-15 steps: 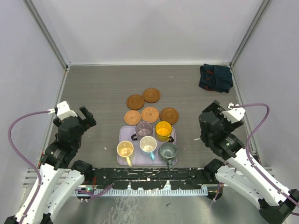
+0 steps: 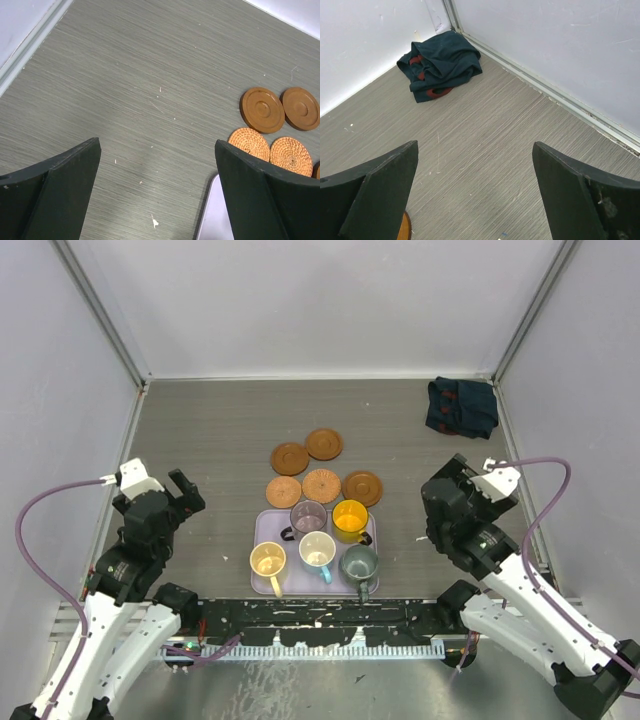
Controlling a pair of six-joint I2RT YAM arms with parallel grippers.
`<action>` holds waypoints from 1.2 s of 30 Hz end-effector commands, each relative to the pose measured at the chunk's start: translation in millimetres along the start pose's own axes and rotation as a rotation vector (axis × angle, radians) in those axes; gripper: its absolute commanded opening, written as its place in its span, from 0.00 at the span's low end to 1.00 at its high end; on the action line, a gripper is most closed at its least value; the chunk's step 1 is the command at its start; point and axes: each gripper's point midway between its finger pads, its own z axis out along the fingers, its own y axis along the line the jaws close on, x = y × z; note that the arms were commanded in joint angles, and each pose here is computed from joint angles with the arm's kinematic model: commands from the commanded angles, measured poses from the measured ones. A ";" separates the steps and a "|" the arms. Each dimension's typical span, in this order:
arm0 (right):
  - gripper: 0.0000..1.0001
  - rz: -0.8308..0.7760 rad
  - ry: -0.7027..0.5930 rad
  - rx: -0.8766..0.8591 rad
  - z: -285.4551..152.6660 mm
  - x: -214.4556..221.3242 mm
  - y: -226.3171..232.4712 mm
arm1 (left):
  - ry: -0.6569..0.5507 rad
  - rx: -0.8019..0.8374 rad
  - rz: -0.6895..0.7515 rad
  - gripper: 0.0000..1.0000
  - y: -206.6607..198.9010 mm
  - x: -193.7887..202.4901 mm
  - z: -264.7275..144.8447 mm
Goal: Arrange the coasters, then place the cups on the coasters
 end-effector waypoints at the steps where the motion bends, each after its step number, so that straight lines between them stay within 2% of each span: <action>1: 1.00 0.029 -0.011 0.010 0.9 -3.7 1.7 | -0.030 -0.006 -0.028 0.98 -1.5 -8.3 0.8; 12: 1.00 -0.088 0.071 -0.113 1.3 13.9 38.2 | 0.033 0.062 -0.013 0.98 -30.4 5.7 23.7; 19: 1.00 -0.101 0.116 -0.313 2.5 15.3 93.9 | 0.056 0.110 -0.002 0.98 -56.2 12.6 48.1; 21: 1.00 -0.108 0.162 -0.380 5.5 21.5 113.4 | 0.072 0.127 0.016 0.98 -65.5 15.4 56.5; 28: 0.99 -0.187 0.325 -0.456 34.2 59.1 163.6 | 0.175 0.122 0.087 0.98 -98.6 30.1 100.6; 30: 0.93 -0.224 0.361 -0.469 40.5 71.0 177.0 | 0.201 0.116 0.104 0.98 -107.0 35.2 114.8; 31: 0.85 -0.236 0.376 -0.481 42.5 75.8 185.2 | 0.204 0.116 0.108 0.98 -111.7 35.3 121.1; 33: 0.63 -0.245 0.397 -0.512 45.0 81.1 201.5 | 0.212 0.117 0.119 0.98 -120.2 38.0 134.8; 36: 0.45 -0.255 0.417 -0.548 50.0 93.2 220.9 | 0.215 0.139 0.131 0.98 -134.0 40.9 153.5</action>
